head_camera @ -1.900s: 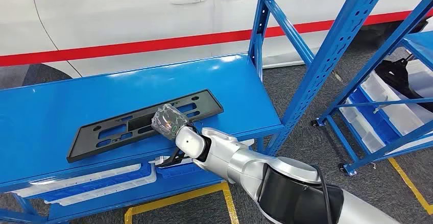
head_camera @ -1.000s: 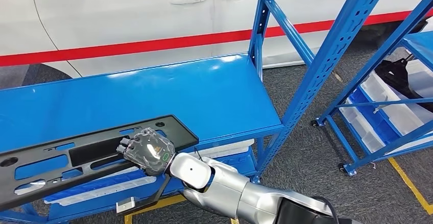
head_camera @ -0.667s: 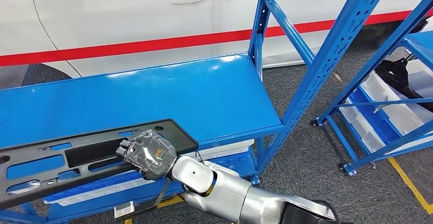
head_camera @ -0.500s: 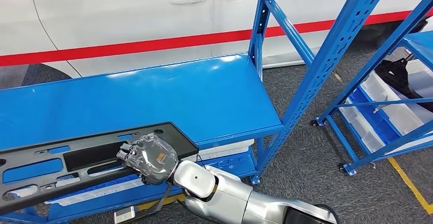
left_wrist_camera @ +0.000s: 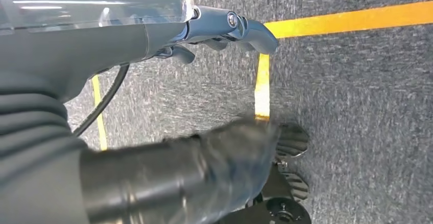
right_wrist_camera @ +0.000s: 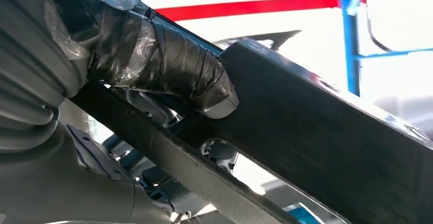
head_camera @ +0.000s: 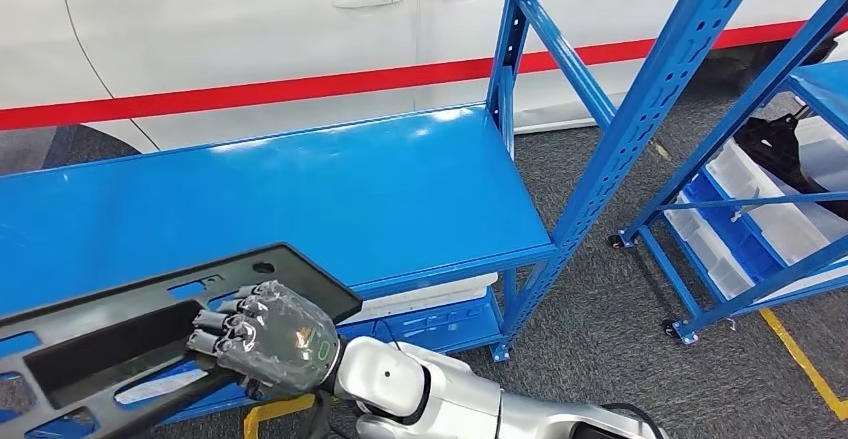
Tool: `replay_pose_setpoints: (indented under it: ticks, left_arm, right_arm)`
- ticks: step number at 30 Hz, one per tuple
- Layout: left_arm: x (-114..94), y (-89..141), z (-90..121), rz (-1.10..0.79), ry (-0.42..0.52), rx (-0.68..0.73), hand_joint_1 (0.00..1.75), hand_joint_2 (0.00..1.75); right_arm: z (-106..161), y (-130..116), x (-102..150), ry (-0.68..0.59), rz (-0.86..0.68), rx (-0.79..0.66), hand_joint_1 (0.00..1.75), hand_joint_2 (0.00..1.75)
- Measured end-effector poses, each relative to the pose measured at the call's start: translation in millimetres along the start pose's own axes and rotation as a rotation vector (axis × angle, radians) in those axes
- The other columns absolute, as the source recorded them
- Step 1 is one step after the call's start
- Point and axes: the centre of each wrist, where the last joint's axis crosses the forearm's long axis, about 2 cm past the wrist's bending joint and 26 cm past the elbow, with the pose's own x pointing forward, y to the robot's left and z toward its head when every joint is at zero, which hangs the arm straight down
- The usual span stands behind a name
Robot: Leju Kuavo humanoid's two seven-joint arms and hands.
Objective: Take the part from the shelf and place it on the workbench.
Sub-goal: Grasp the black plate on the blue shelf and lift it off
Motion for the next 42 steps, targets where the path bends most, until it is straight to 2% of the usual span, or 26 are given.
replay_pose_setpoints:
  ticks: [15, 42]
  left_arm:
    - [0.2, 1.1, -0.1, 0.032, 0.016, 0.018, 0.00, 1.75]
    - [2.6, 5.0, -1.4, -0.022, 0.031, 0.028, 0.00, 1.75]
  right_arm:
    - [6.7, -2.1, 11.4, -0.044, -0.051, -0.085, 1.75, 1.75]
    - [13.9, 2.5, 12.4, -0.054, -0.032, -0.096, 1.75, 1.75]
